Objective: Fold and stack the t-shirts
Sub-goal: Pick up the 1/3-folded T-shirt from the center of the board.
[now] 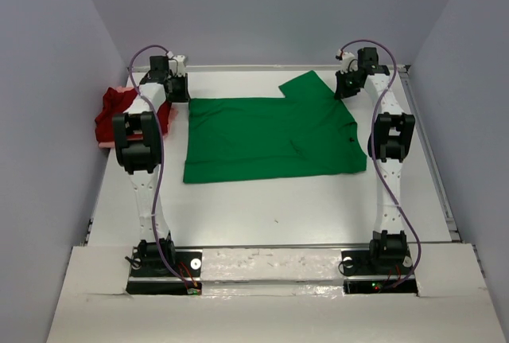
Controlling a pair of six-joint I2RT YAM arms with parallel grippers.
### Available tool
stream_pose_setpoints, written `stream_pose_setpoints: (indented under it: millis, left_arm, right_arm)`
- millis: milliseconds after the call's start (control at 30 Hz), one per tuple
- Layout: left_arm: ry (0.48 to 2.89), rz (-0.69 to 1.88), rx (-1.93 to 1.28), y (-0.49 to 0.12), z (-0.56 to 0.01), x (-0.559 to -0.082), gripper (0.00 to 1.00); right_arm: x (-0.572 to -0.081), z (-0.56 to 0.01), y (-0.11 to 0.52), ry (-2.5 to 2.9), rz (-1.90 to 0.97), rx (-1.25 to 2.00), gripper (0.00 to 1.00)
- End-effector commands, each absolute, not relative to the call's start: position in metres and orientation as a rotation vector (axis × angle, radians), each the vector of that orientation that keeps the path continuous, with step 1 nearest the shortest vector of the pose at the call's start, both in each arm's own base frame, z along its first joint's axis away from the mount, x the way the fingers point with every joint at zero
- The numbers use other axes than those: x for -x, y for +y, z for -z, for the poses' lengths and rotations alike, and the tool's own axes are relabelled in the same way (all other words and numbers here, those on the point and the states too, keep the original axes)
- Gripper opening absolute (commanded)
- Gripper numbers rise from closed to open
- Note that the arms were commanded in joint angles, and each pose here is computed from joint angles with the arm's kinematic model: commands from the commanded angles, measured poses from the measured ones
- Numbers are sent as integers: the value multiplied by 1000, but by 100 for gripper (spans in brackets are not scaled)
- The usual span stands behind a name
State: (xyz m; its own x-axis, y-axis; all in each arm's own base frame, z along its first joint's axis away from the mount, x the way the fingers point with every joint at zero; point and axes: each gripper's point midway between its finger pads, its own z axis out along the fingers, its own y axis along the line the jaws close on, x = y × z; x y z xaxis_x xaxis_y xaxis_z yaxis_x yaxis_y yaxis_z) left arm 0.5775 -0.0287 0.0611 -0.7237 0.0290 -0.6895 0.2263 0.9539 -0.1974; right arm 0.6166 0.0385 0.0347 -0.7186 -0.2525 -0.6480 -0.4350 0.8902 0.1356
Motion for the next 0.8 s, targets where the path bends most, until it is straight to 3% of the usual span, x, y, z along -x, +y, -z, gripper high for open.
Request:
stream_pose_setpoints:
  millis: [0, 767]
  left_arm:
    - [2223, 323, -226, -32, -137, -586, 0]
    - [2184, 389, -290, -45, -168, -564, 0]
  right_arm:
    - [-611, -68, 57, 2345, -398, 556, 0]
    - [-608, -131, 40, 2256, -224, 563, 0]
